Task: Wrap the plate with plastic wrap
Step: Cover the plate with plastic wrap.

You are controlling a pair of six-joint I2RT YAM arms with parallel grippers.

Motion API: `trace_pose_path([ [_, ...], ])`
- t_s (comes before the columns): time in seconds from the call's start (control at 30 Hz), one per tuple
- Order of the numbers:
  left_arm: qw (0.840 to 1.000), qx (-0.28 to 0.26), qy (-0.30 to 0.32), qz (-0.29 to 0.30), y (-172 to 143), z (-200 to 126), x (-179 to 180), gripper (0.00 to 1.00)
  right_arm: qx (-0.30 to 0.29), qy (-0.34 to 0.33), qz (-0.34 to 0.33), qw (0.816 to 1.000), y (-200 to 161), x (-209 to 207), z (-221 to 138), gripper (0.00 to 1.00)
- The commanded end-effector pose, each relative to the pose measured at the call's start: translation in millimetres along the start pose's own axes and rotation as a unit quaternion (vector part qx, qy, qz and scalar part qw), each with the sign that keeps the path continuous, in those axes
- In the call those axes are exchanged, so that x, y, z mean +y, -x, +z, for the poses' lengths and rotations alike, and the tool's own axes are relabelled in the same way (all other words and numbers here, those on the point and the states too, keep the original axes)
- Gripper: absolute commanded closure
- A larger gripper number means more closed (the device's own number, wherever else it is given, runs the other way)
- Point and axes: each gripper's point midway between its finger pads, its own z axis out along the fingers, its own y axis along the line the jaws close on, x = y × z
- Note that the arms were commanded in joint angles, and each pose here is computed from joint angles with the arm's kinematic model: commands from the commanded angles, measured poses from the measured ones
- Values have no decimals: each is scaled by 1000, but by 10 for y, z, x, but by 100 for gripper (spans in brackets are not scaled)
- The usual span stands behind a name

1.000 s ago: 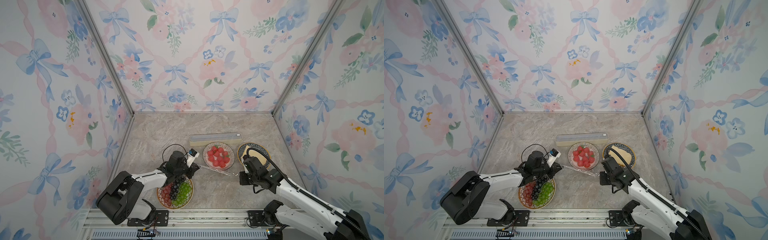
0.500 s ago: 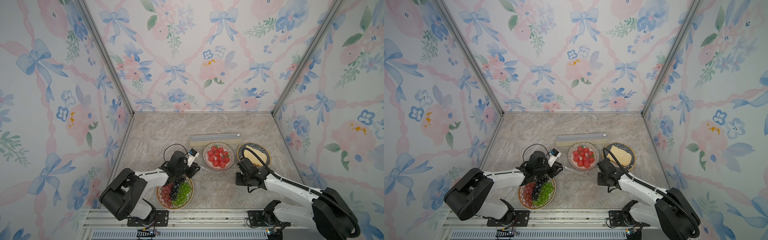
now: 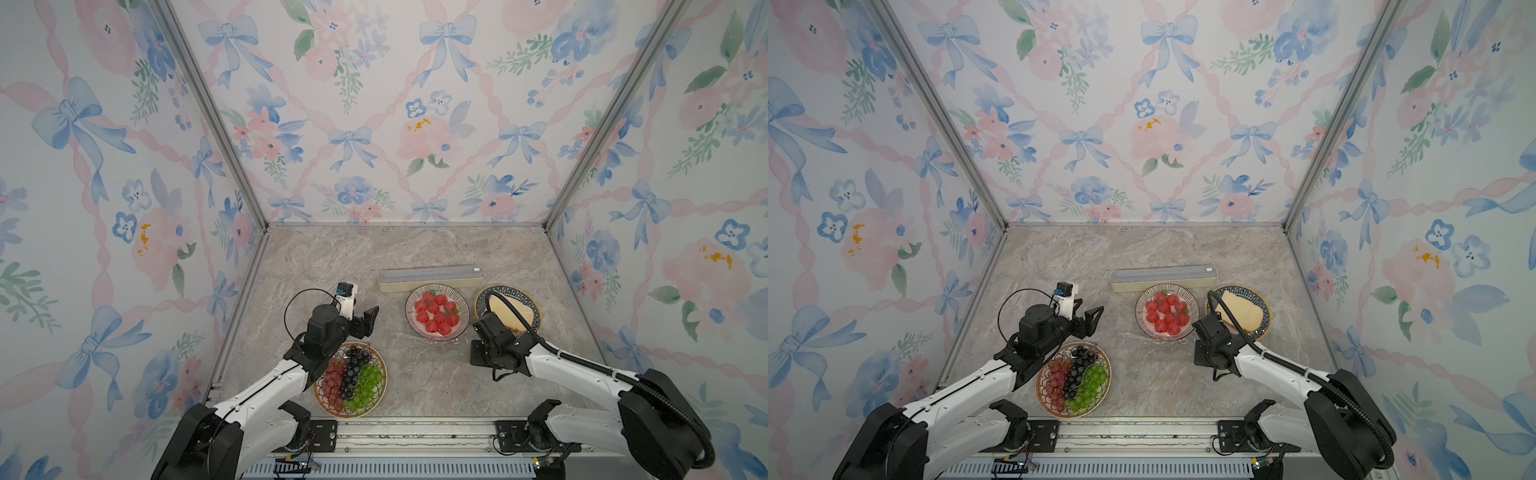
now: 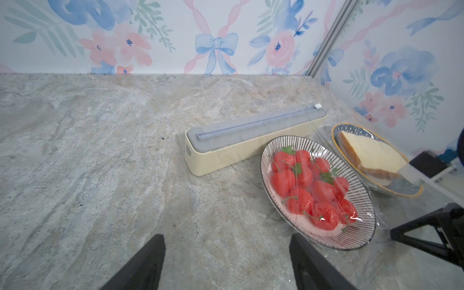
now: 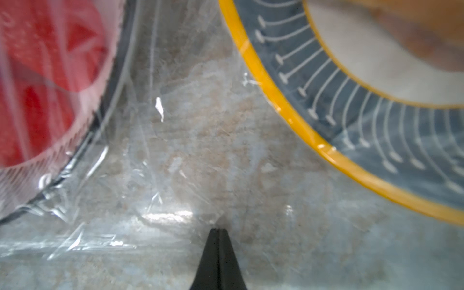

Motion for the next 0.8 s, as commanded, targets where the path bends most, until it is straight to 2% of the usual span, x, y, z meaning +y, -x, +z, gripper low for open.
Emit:
trace_pose_path([
  [0.0, 997, 2, -59, -40, 83, 10, -223, 20, 10, -33, 18, 999, -108, -203, -73, 85],
  [0.13, 983, 73, -130, -103, -163, 98, -614, 22, 3, -21, 20, 1000, -103, -198, -244, 69],
  [0.3, 945, 184, -176, -204, -540, 130, -1029, 21, -25, 12, 11, 1000, 47, -60, -567, 48],
  [0.43, 916, 245, -187, -255, -730, 219, -1258, 17, -62, 86, 20, 994, 294, 268, -793, 23],
  [0.5, 908, 267, -184, -265, -818, 303, -1318, 16, -80, 138, 45, 986, 400, 463, -827, 10],
  [0.57, 904, 281, -174, -270, -905, 384, -1317, 15, -86, 197, 83, 973, 478, 667, -791, 1],
  [0.63, 902, 291, -166, -273, -973, 451, -1310, 14, -72, 230, 113, 964, 495, 784, -678, 3],
  [0.77, 898, 303, -173, -267, -1025, 595, -1369, 13, -50, 246, 154, 956, 540, 843, -445, 3],
])
